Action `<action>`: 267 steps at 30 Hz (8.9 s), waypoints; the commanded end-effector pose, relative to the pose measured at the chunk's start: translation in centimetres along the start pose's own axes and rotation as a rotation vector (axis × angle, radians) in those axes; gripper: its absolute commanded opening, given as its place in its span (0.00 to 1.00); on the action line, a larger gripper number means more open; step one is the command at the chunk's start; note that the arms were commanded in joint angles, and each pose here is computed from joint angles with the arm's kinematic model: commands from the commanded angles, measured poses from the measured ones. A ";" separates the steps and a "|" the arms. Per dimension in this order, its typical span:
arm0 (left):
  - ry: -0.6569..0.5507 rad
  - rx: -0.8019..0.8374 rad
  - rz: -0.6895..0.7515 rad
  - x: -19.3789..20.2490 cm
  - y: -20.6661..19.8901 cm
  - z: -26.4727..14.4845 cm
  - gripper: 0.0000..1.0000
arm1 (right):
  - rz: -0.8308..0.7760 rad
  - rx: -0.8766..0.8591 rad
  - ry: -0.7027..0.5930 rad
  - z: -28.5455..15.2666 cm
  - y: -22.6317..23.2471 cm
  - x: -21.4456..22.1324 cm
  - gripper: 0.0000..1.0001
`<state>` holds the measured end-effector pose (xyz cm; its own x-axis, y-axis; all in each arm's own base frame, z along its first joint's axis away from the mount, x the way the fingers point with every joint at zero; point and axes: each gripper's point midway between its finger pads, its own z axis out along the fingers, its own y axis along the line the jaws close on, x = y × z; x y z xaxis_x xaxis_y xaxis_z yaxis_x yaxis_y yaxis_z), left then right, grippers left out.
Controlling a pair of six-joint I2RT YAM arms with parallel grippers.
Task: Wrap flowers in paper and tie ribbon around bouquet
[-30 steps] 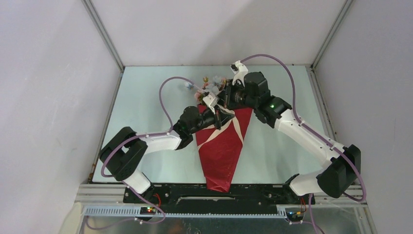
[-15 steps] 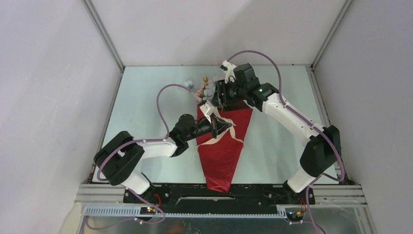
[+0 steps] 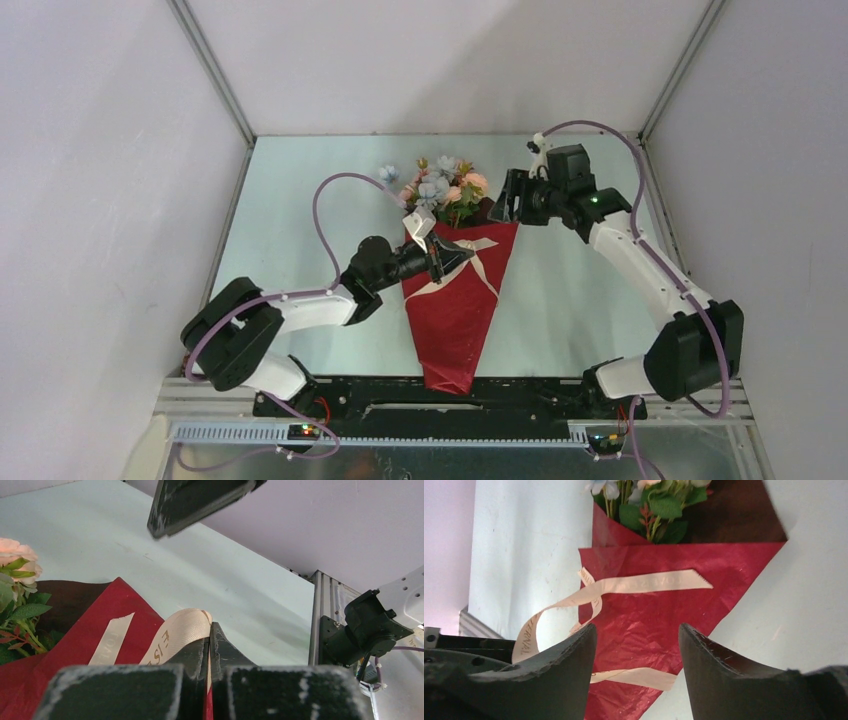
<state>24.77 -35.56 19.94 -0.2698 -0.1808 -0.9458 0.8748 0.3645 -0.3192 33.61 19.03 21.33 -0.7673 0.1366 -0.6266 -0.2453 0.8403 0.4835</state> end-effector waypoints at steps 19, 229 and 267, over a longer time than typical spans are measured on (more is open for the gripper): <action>0.007 0.055 0.098 -0.6 -1.6 -0.5 0.00 | 0.210 -0.345 0.530 8.9 6.6 11.0 0.56; 0.097 -0.212 -0.077 2.5 1.5 -3.4 0.00 | -1.478 0.044 0.082 1.4 1.4 19.8 0.57; 0.247 -0.143 -0.058 10.0 -0.9 -5.3 0.00 | 0.171 0.166 -0.131 -1.7 -0.5 12.0 0.83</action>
<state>19.09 -32.36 9.89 -0.4630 0.0257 -0.8860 0.7725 0.5019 -0.3891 22.95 18.38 17.80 -0.5649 0.2257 -0.7937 -0.2024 0.8945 0.3985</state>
